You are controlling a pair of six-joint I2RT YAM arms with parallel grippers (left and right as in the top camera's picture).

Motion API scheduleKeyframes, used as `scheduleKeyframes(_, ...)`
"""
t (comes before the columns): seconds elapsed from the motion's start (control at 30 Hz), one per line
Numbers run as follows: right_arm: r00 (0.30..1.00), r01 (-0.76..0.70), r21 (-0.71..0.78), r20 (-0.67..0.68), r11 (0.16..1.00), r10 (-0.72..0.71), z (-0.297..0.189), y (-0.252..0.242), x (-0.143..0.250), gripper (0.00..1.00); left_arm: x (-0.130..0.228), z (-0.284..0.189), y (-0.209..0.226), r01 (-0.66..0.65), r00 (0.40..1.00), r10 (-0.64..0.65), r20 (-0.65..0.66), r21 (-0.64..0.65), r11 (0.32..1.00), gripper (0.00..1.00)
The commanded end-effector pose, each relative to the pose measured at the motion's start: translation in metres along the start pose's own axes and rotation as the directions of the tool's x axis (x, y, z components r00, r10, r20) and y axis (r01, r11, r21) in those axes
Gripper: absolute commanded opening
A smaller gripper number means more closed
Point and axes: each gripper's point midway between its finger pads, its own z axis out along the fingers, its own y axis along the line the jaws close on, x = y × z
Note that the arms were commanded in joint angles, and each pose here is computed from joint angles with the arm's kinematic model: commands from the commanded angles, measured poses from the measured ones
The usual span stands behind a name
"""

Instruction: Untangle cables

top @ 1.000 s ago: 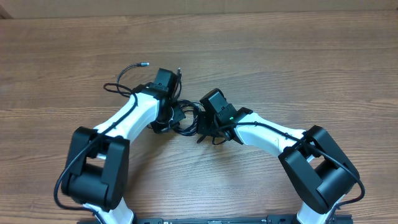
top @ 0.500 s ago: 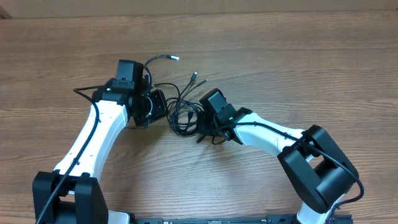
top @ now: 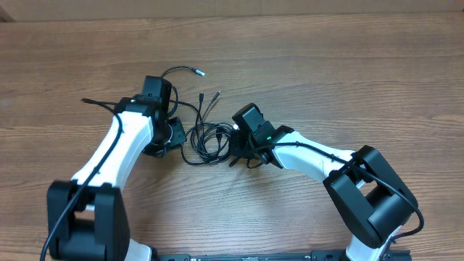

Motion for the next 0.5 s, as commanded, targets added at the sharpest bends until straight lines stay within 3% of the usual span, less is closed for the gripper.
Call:
scheduleKeyframes(0.0, 1.000, -0.003, 0.067, -0.010, 0.998, 0.004, 0.012, -0.019, 0.006, 0.08, 0.011, 0.025, 0.017, -0.013, 0.997, 0.005, -0.080, -0.090, 0.996, 0.22)
scheduleKeyframes(0.03, 1.000, -0.003, 0.065, -0.008, 0.998, 0.004, 0.012, -0.018, 0.005, 0.08, 0.017, 0.032, 0.015, -0.014, 0.992, 0.004, -0.122, -0.080, 0.997, 0.21)
scheduleKeyframes(0.1, 1.000, -0.003, 0.064, -0.007, 0.998, 0.004, 0.012, -0.018, 0.005, 0.08, 0.029, 0.035, -0.008, -0.071, 0.977, 0.084, -0.197, 0.067, 0.995, 0.16)
scheduleKeyframes(0.27, 1.000, -0.003, 0.065, -0.008, 0.998, 0.004, 0.012, -0.018, 0.005, 0.08, 0.025, 0.013, -0.047, -0.069, 0.971, 0.126, -0.204, 0.264, 0.962, 0.16)
scheduleKeyframes(0.37, 1.000, -0.003, 0.051, -0.017, 0.999, 0.004, 0.012, -0.015, 0.006, 0.08, 0.020, 0.010, -0.056, -0.079, 0.974, 0.137, -0.181, 0.293, 0.953, 0.16)
scheduleKeyframes(0.47, 0.998, 0.032, -0.006, -0.047, 0.999, -0.032, 0.009, -0.001, 0.007, 0.09, 0.016, 0.015, -0.049, -0.042, 0.984, 0.077, -0.163, 0.207, 0.977, 0.18)
